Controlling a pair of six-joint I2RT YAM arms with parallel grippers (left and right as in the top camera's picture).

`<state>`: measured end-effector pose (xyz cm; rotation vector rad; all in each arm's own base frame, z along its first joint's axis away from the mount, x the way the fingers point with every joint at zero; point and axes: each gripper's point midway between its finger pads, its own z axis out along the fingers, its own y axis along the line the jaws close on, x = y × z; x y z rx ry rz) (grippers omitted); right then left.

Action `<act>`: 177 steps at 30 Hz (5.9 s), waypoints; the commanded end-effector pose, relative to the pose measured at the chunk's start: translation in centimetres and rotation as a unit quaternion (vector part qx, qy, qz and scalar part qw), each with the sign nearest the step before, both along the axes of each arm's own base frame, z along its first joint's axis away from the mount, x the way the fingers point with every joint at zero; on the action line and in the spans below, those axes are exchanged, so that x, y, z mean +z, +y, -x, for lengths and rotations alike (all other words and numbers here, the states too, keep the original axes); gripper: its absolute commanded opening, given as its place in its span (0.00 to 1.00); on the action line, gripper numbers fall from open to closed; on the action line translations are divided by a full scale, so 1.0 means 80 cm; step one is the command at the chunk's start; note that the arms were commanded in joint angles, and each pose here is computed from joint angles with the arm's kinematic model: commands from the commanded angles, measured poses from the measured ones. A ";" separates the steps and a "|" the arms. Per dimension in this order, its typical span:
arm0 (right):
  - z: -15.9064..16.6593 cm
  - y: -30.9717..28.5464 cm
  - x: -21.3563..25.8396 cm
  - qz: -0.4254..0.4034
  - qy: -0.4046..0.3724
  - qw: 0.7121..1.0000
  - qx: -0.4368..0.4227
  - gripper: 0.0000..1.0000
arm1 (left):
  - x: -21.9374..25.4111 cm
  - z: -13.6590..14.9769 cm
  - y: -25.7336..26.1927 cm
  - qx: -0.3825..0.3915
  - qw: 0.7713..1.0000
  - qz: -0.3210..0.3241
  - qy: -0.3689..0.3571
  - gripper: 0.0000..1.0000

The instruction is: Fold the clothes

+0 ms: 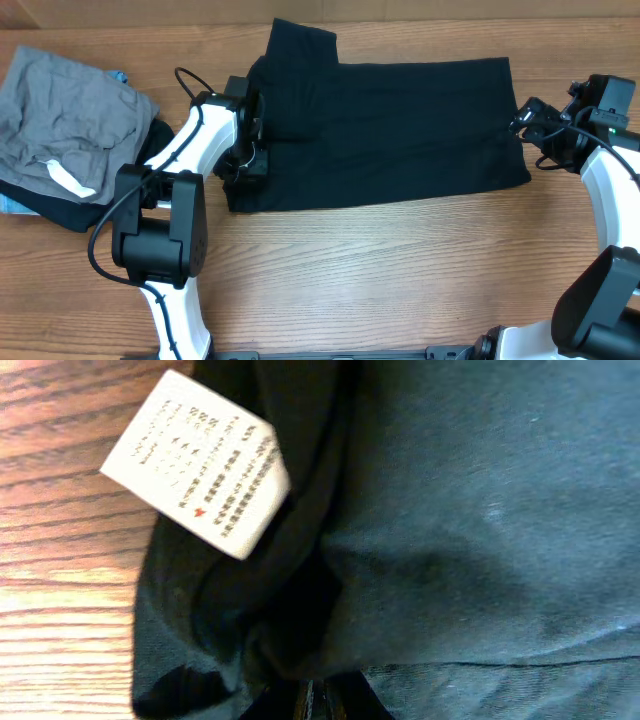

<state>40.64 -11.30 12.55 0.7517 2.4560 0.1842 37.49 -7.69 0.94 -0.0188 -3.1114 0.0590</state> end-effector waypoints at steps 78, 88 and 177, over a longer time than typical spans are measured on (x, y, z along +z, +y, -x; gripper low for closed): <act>-0.013 0.015 -0.023 -0.031 0.190 0.981 0.021 1.00 | 0.234 -0.140 -0.038 -0.044 0.969 0.053 -0.238 0.97; -0.089 -0.005 -0.007 0.037 0.062 0.995 0.073 1.00 | 0.153 -0.275 -0.080 -0.098 0.926 0.090 -0.354 0.90; -0.089 -0.006 -0.006 0.037 0.061 0.995 0.073 1.00 | 0.117 -0.304 -0.166 -0.121 0.933 0.034 -0.337 0.48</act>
